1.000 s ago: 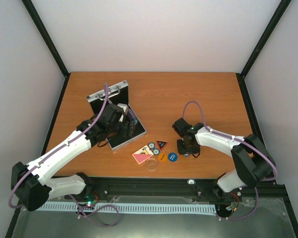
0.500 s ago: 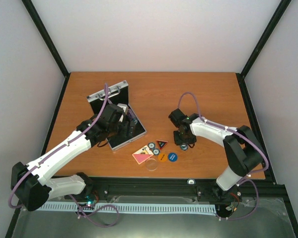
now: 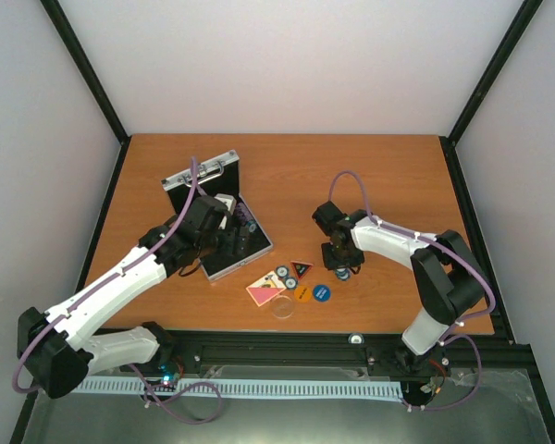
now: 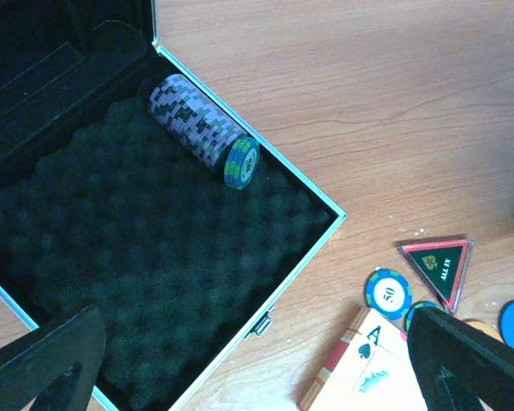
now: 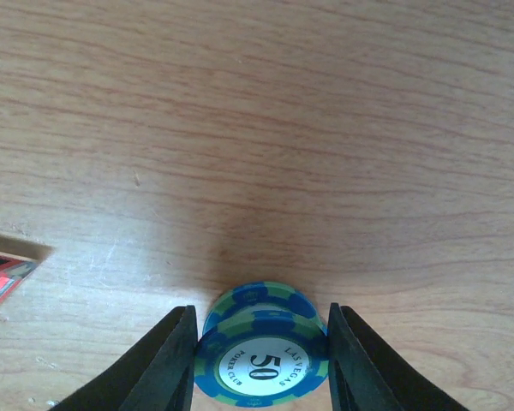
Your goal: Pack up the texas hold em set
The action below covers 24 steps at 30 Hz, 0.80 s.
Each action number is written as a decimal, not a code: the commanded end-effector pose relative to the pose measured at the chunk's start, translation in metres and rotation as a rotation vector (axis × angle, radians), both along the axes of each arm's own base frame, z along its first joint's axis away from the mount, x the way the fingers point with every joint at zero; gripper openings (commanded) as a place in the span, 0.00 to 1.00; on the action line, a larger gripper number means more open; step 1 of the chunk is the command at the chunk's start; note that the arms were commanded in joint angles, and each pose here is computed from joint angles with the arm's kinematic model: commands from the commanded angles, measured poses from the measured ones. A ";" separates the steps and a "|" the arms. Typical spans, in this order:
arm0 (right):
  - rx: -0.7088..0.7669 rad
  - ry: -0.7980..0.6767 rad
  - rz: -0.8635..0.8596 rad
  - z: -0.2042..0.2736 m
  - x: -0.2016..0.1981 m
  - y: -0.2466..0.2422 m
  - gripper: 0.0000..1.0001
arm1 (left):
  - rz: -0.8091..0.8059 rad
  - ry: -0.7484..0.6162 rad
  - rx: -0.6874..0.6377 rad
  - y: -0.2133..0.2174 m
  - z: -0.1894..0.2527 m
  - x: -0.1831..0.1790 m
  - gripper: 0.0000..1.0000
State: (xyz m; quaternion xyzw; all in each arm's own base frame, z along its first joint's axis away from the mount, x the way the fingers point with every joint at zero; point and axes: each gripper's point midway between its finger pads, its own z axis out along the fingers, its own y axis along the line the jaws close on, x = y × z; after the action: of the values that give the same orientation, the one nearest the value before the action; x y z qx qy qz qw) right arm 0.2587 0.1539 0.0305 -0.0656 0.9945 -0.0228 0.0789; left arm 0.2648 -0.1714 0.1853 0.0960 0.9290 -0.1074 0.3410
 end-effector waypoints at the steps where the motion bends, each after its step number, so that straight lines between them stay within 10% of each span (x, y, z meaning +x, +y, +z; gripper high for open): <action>1: -0.028 0.014 0.003 -0.005 -0.002 -0.007 0.40 | 0.012 -0.006 -0.010 0.000 0.003 0.000 1.00; 24: -0.015 0.023 0.015 -0.011 -0.003 -0.007 0.50 | 0.016 -0.010 -0.014 0.001 0.005 -0.001 1.00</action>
State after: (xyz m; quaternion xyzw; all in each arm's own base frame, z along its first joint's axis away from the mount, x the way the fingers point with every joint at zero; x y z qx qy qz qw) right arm 0.2558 0.1501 0.0208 -0.0703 0.9949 -0.0286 0.0663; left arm 0.2645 -0.1711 0.1848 0.0957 0.9293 -0.1070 0.3404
